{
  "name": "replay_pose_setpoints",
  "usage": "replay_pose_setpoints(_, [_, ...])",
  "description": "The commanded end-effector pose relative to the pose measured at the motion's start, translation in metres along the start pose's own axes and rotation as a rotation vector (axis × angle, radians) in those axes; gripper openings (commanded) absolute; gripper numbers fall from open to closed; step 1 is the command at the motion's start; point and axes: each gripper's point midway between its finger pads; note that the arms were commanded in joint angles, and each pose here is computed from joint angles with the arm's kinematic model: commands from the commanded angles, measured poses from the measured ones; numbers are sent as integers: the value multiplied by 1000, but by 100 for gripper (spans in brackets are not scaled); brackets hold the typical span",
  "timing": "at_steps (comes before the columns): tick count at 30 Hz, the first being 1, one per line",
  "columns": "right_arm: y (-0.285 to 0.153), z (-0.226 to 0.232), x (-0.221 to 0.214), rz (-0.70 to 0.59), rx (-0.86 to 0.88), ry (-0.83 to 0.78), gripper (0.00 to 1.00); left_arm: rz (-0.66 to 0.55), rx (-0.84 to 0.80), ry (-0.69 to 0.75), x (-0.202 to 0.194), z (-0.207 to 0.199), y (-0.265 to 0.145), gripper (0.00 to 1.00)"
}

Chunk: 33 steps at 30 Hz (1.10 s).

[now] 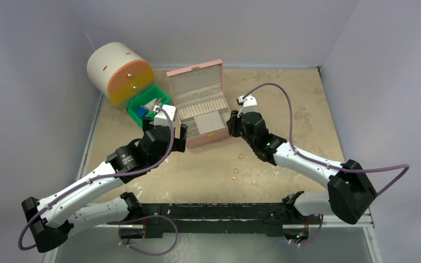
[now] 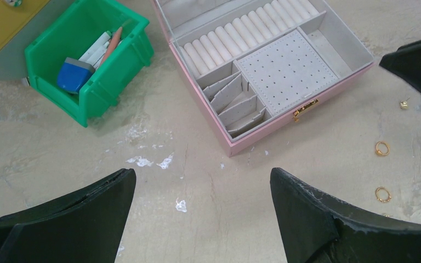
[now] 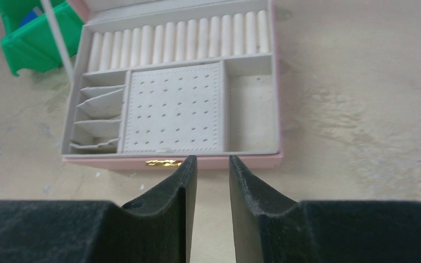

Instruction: Organize the mixed jewelry

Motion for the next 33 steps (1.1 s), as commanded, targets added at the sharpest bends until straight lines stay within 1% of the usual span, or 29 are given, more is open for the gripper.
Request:
replay_pose_setpoints(1, [0,-22,27,6,-28,-45,31,-54,-6,-31,22,-2,-6,93])
replay_pose_setpoints(5, [14,-34,28,68,-47,-49,31,-48,-1,-26,21,-2,-5,93])
replay_pose_setpoints(9, [31,-40,28,98,-29,-27,31,-48,3,-24,20,-2,-4,93])
replay_pose_setpoints(18, [67,-51,13,185,-30,6,32,-46,5,-23,20,-1,-4,93])
replay_pose_setpoints(33, [91,-62,-14,262,-82,8,32,-51,5,-27,21,0,-5,93])
Point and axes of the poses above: each gripper's point midway between its finger pads, its own y axis out along the fingers, its own z axis along the line the jaws close on, x = y × z, and after that the axes turned 5 degrees about -y, right-handed
